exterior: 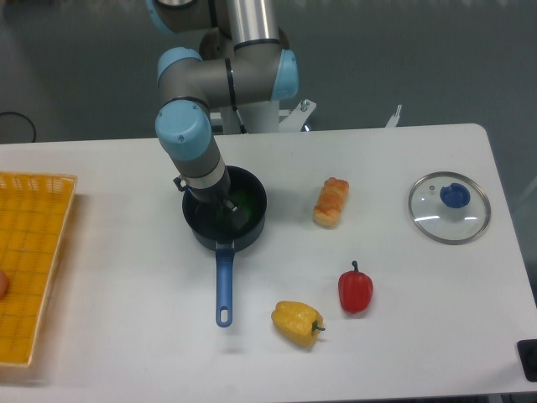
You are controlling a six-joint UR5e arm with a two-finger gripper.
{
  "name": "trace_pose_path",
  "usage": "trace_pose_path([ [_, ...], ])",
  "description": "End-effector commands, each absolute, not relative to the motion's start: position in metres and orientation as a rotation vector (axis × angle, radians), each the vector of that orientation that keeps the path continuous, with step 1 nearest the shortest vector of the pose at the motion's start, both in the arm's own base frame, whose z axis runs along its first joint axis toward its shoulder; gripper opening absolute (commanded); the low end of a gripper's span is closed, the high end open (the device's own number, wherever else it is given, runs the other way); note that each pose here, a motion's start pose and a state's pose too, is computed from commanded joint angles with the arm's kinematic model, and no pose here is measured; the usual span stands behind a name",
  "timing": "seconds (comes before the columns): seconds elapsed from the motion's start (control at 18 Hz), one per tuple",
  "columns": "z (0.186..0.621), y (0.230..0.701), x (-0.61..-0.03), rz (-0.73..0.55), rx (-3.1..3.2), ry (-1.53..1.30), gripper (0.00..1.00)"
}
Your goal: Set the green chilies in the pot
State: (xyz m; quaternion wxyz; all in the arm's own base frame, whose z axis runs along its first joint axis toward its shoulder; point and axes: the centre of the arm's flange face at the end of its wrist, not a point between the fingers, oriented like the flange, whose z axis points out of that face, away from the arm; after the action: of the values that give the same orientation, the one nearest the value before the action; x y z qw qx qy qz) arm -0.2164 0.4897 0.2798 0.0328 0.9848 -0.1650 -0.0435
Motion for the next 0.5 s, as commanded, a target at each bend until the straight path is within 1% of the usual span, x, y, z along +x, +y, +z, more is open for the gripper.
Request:
trace_pose_path([
  [0.06, 0.29, 0.491, -0.219, -0.156, 3.042, -0.513, 0.99],
  [0.11, 0.3, 0.491, -0.222, -0.174, 3.052, -0.511, 1.0],
  [0.33, 0.328, 0.493, -0.233, -0.24, 3.092, -0.493, 1.0],
  [0.5, 0.344, 0.488, -0.26, -0.265, 3.111, -0.49, 1.0],
])
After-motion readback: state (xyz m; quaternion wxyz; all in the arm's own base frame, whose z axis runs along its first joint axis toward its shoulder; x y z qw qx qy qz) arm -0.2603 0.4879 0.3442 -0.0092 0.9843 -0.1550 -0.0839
